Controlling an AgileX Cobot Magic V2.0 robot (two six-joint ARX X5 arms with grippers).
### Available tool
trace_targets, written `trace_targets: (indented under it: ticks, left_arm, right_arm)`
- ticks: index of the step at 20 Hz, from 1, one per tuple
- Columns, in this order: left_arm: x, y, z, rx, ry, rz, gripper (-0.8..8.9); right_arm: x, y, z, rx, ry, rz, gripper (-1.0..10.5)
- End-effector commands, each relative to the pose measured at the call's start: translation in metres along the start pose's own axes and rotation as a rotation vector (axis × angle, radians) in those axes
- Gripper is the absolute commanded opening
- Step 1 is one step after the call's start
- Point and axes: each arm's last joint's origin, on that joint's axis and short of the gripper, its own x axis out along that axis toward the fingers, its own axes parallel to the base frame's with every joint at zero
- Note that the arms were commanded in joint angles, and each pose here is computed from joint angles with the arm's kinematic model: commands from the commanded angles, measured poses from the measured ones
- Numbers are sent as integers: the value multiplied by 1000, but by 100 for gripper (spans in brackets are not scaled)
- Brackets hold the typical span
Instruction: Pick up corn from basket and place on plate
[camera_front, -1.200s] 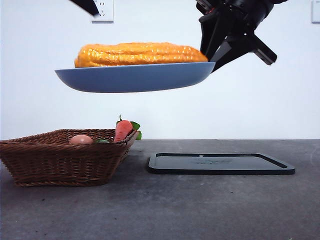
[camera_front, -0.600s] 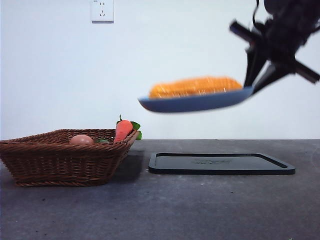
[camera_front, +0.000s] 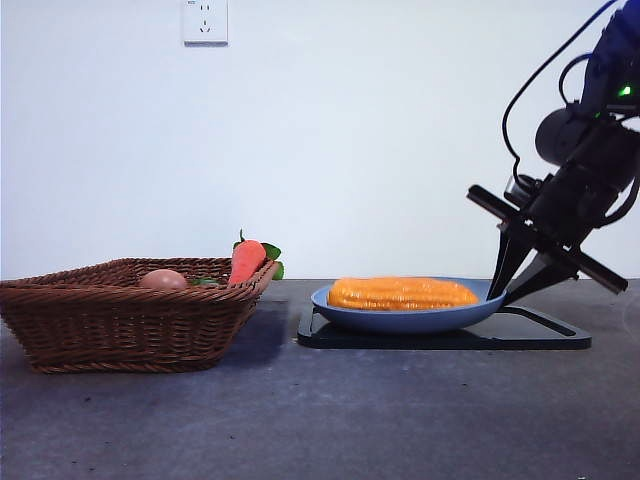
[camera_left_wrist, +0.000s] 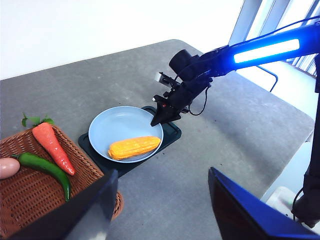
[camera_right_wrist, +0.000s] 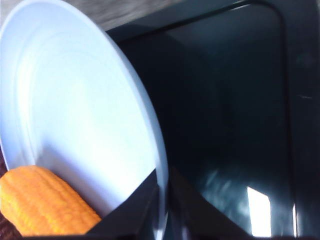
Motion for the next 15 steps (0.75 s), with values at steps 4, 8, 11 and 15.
trace_targets:
  ticks: [4,8,11,15]
  left_arm:
    - [-4,-1,4,-10,-22,-8,300]
    - [-4,-1,4,-10,-21,-8,300]
    - [-4,-1,4,-10,-21,-7,299]
    - [-4,-1,3,-10,-15,-6,299]
  right_arm:
    - [11,-5,6,-4,4,14,5]
    - [10,-5,4,-5,21,8,194]
    - [-2,-5,2,-27,35,-4,263]
    - [-44,13,-2,-88,-33,6,263]
